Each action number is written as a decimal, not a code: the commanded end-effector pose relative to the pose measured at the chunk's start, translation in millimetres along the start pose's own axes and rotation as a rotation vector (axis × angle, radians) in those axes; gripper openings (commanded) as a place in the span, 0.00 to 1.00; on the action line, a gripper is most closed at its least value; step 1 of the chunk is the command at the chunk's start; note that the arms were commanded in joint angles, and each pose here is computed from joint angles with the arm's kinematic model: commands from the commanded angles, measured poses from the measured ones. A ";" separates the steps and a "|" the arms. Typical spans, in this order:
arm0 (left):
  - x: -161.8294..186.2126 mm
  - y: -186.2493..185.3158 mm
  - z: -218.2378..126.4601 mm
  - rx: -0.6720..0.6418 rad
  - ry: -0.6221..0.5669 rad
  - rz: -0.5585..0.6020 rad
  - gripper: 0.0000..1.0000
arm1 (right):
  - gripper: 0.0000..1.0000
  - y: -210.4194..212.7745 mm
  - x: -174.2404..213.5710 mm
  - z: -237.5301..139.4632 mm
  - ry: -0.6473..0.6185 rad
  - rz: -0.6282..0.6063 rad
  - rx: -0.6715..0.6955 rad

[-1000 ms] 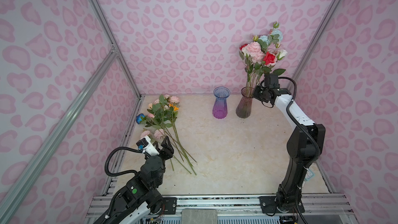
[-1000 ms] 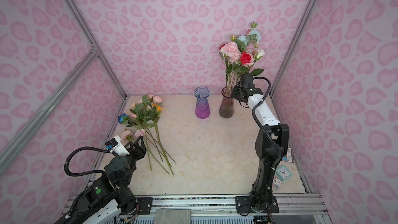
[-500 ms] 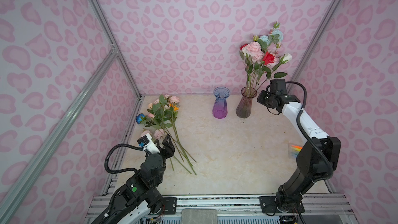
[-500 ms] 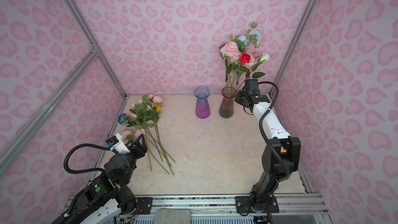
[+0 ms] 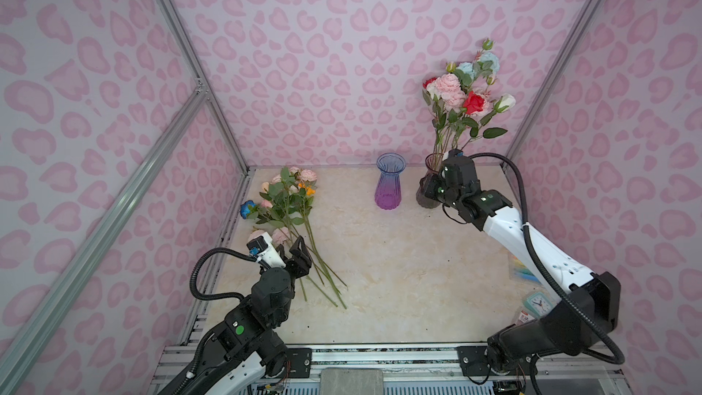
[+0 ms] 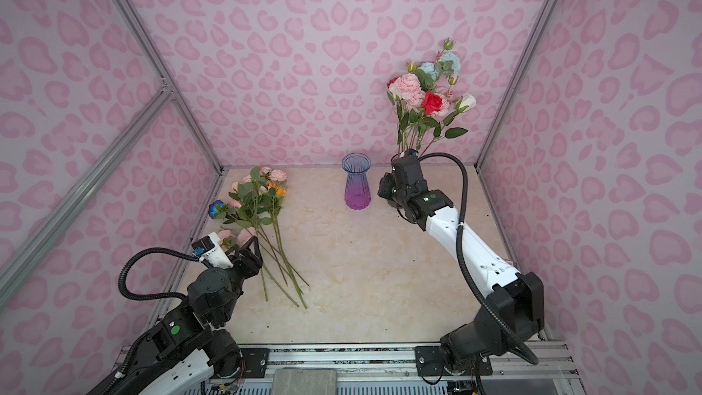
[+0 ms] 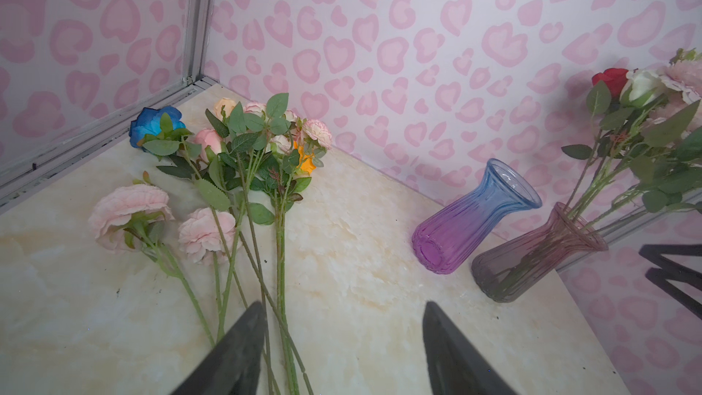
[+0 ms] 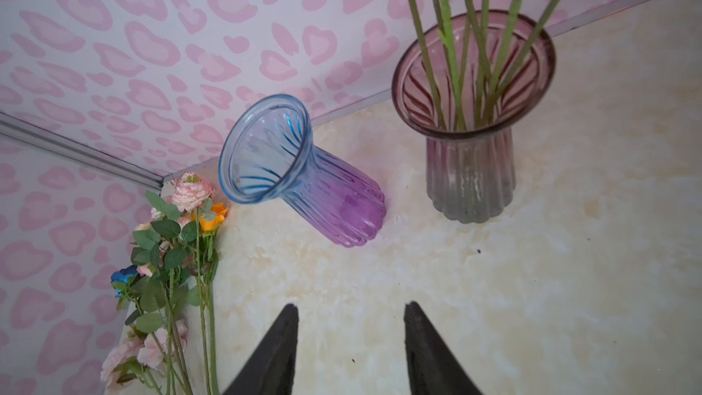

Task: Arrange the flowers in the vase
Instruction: 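Move the right gripper to the blue-purple vase and grip its rim, then drag the blue-purple vase toward the robot into the table center with the right gripper, then release the blue-purple vase while the left gripper closes on a pink rose stem, then lift the pink rose upright from the pile with the left gripper, then grasp the pink rose stem with the right gripper while the left gripper holds it, then raise the pink rose high with the right gripper while the left gripper opens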

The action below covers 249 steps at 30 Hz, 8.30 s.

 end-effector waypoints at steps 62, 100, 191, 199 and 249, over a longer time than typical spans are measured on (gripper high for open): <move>-9.0 4.6 -7.3 0.006 -0.036 -0.038 0.67 | 0.00 55.2 11.2 89.8 0.263 0.020 -0.084; 18.1 -5.4 57.3 -0.135 0.231 0.108 0.70 | 0.38 -3.0 71.5 -69.3 0.316 -0.273 -0.074; -67.3 -181.6 16.9 0.974 0.028 0.222 0.03 | 0.53 125.5 37.4 -142.5 0.134 -0.169 -0.830; -59.5 -185.9 7.8 0.993 0.027 0.226 0.03 | 0.52 137.7 44.2 -143.1 0.157 -0.145 -0.901; -69.6 -103.3 -6.3 0.550 -0.075 0.230 0.52 | 0.00 142.2 -30.0 -190.8 -0.260 -0.312 -0.733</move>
Point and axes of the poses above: each gripper's point midway between its finger pads, its own z axis out along the fingers, its own y axis along the line the jaws close on, x = y × z, the point moved 4 cm from there along -z, back along the fingers, and after that the axes turned 15 degrees about z, right-handed, at the moved point
